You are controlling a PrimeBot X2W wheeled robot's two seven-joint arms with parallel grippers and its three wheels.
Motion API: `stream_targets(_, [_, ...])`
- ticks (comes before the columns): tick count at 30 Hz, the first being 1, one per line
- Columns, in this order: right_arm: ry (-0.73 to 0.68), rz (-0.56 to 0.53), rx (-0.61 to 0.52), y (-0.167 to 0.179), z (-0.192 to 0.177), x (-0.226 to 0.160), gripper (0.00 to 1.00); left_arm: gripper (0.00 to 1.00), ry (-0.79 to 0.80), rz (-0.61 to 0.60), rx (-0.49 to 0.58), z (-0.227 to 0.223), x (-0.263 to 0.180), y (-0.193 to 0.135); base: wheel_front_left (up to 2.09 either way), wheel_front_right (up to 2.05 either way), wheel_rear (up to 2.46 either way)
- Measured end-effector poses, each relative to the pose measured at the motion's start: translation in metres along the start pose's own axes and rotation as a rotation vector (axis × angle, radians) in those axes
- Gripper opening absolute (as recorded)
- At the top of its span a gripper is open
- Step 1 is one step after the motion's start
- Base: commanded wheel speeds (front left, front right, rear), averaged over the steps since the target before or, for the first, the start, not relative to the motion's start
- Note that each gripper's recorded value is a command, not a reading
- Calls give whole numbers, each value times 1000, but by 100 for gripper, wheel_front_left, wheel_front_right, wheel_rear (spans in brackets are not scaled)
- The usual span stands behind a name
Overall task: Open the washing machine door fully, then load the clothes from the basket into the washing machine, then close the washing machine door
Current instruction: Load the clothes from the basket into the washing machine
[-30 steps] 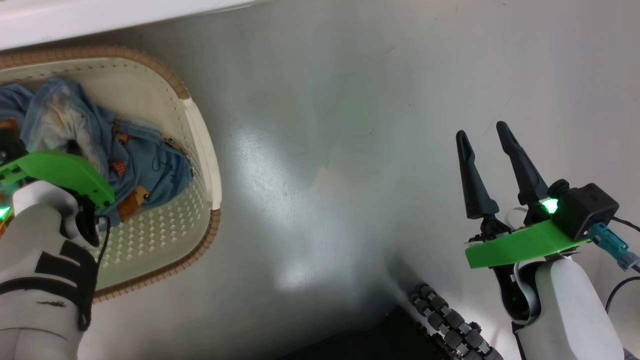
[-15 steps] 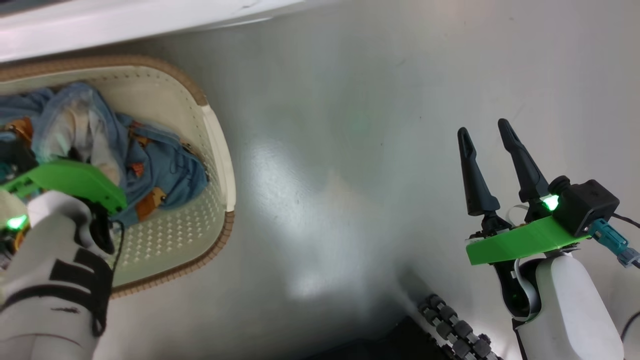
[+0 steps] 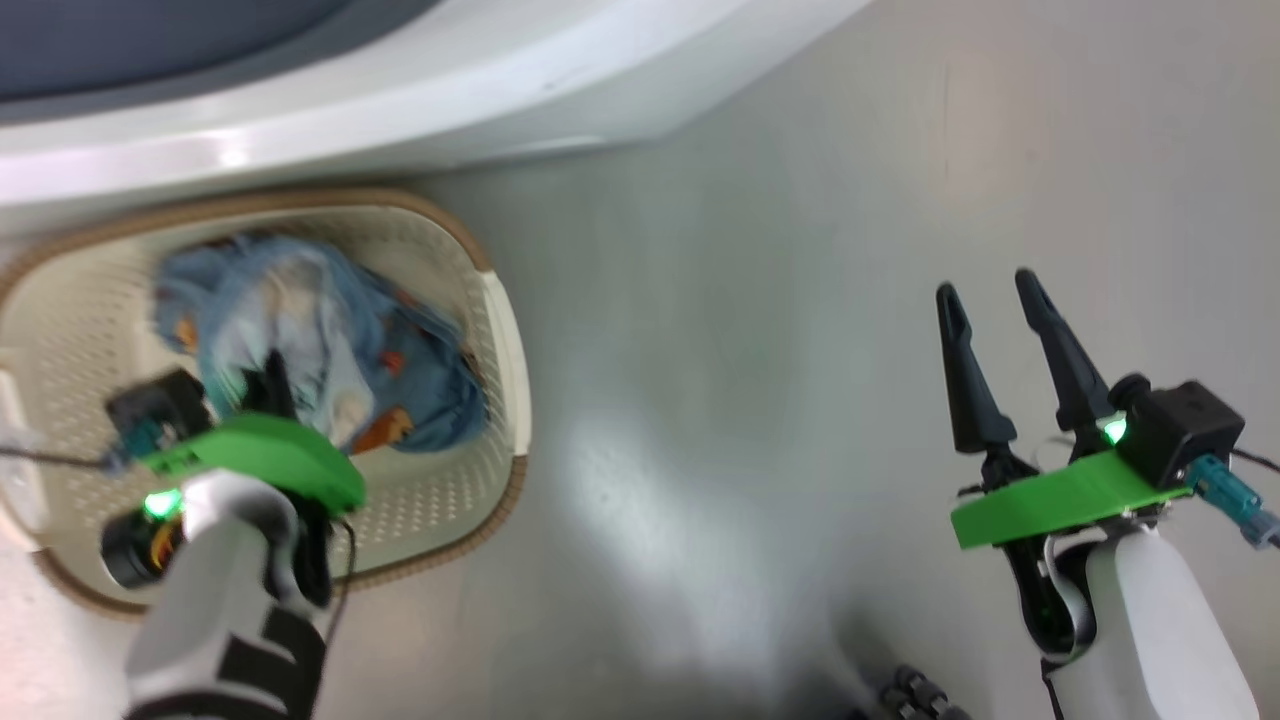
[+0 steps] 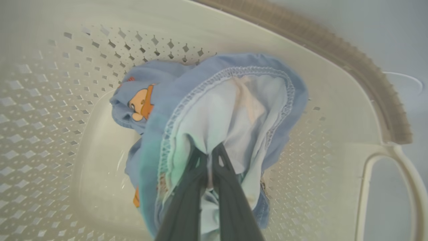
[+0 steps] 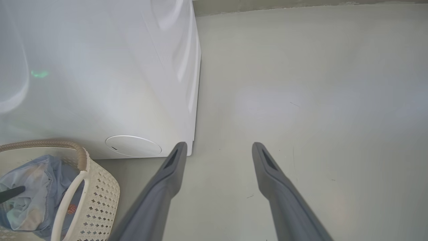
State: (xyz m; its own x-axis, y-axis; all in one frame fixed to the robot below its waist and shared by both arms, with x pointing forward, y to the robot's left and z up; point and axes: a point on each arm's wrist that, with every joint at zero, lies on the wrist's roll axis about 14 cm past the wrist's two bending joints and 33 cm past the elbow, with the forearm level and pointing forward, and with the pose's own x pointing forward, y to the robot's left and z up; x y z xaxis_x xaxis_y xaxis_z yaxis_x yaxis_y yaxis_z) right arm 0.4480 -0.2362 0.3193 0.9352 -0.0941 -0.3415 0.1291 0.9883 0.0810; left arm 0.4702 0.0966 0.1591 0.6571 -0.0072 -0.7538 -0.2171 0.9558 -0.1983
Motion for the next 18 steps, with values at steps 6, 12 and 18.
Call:
stream_targets(6, [-31, 16, 6, 5, 18, -19, 100, 0, -118, -27, 18, 25, -50, 3, 0, 0, 0])
stream_targets(12, [-55, 34, 12, 12, 31, -47, 100, 0, -227, -53, 6, 47, -107, 14, 0, 0, 0])
stream_targets(18, [-87, 74, 14, 24, 44, -76, 100, 0, -367, -107, -14, 73, -167, 9, 0, 0, 0])
